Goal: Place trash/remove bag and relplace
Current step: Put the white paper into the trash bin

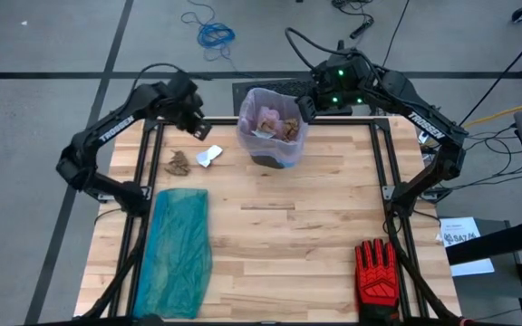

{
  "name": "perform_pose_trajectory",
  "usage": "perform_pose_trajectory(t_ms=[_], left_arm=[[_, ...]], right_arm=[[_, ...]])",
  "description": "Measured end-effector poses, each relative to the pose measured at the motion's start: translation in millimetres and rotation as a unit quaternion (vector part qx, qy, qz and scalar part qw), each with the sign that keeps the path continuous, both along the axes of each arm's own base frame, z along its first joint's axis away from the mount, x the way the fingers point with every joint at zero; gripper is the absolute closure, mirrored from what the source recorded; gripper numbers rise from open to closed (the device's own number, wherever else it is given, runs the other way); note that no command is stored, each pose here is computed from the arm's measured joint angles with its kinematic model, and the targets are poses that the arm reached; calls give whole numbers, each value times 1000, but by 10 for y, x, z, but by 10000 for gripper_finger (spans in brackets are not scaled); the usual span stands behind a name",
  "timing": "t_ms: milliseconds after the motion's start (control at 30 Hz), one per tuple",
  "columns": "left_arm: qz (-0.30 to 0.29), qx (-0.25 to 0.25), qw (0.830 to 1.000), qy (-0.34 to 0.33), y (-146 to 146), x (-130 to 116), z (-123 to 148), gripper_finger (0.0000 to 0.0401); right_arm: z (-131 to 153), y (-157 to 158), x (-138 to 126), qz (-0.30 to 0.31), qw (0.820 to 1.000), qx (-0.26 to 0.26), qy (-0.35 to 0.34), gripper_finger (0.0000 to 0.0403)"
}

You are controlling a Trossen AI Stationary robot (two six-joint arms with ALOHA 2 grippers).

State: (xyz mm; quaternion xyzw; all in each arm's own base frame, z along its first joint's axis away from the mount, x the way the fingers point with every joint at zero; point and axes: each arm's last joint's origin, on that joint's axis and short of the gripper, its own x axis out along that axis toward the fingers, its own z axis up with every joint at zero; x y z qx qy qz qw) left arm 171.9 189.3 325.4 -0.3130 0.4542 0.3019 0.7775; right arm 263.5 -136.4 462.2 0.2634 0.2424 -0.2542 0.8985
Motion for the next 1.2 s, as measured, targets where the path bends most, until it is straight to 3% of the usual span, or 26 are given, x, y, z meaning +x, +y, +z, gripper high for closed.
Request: perform_pose_trajectory(t_ms=[167, 367, 800, 1200], left_arm=[[3, -87, 996, 25, -25, -157, -497, 399], [9, -113, 992, 57, 5, -153, -905, 384], [19, -117, 989, 87, 218, -5, -1290, 255], [17, -154, 979, 131, 294, 47, -1593, 236]], right_arm=[[2, 5, 4, 1, 1000, -1, -1, 403], [2, 4, 5, 1, 1000, -1, -1, 403], [2, 49, 27, 8, 1000, 0, -2, 403], [2, 147, 74, 18, 1000, 11, -6, 403]])
